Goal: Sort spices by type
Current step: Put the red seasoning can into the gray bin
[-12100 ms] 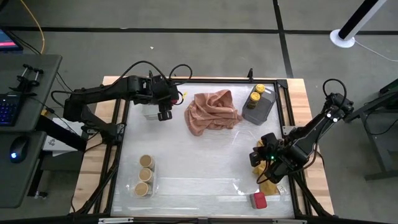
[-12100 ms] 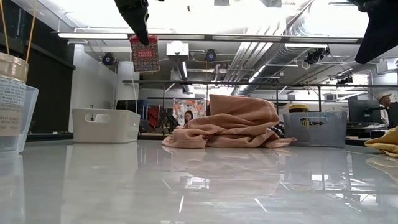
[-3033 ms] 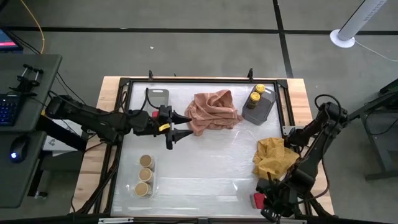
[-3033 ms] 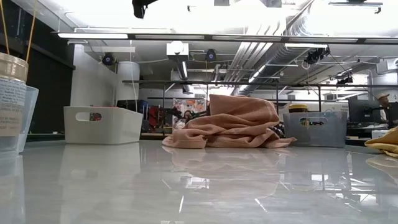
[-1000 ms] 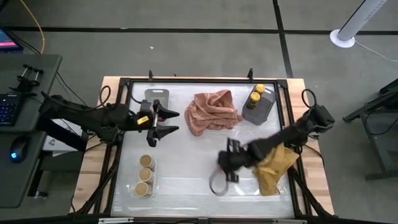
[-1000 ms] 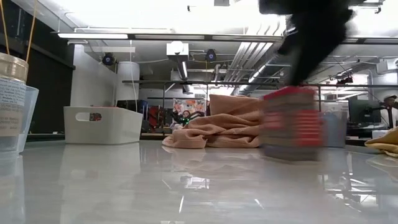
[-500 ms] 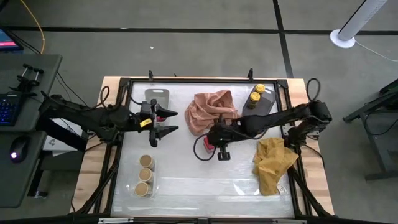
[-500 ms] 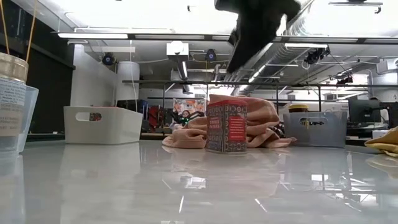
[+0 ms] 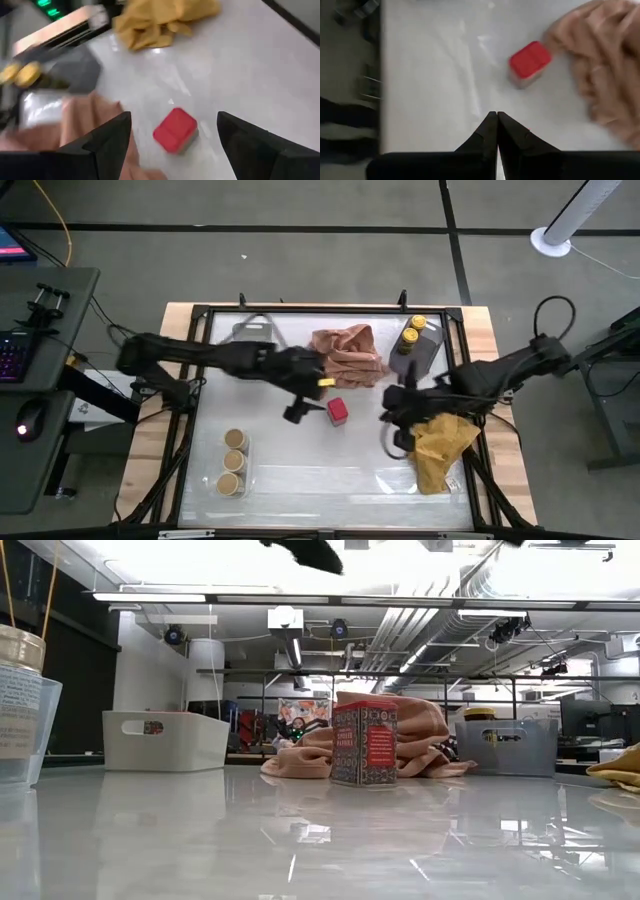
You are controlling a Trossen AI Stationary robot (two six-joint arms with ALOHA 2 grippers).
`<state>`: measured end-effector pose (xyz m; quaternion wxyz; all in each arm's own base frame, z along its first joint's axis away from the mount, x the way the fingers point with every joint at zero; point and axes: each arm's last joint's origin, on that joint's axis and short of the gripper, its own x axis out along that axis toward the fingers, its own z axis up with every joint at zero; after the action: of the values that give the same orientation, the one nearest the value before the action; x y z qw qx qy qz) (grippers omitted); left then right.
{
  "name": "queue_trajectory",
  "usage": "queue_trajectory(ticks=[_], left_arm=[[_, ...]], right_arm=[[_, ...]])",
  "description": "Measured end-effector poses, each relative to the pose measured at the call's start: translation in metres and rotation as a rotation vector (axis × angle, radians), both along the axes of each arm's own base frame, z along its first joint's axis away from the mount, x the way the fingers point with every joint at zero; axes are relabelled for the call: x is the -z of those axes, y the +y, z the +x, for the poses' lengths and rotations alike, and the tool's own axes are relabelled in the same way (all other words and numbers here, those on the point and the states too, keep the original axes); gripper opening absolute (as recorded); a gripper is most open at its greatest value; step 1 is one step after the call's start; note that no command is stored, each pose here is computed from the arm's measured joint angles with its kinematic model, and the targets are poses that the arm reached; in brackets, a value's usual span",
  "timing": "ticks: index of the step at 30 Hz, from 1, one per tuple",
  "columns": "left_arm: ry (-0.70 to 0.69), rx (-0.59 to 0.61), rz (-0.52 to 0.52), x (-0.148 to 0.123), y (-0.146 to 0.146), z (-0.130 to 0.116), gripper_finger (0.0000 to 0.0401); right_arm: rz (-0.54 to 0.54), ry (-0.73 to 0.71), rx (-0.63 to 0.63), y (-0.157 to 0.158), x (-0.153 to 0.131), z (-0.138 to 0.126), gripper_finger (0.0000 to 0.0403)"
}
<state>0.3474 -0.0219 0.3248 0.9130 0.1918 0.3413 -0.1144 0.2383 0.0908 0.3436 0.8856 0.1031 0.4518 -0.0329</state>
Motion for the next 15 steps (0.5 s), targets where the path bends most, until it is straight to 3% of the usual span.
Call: queue_trajectory(ticks=[4, 7, 15], left_arm=[[0.091, 0.174, 0.061, 0.024, 0.001, 0.041, 0.0280], [0.167, 0.261, 0.110, 0.047, -0.001, 0.064, 0.0280], [0.305, 0.397, 0.176, 0.098, -0.009, 0.089, 0.0280]], right_arm=[[0.122, -0.059, 0.077, 0.015, -0.012, -0.017, 0.0000], [0.151, -0.070, 0.120, 0.027, -0.012, -0.022, 0.0000], [0.182, -0.019, 0.161, 0.053, 0.002, -0.020, 0.0000]])
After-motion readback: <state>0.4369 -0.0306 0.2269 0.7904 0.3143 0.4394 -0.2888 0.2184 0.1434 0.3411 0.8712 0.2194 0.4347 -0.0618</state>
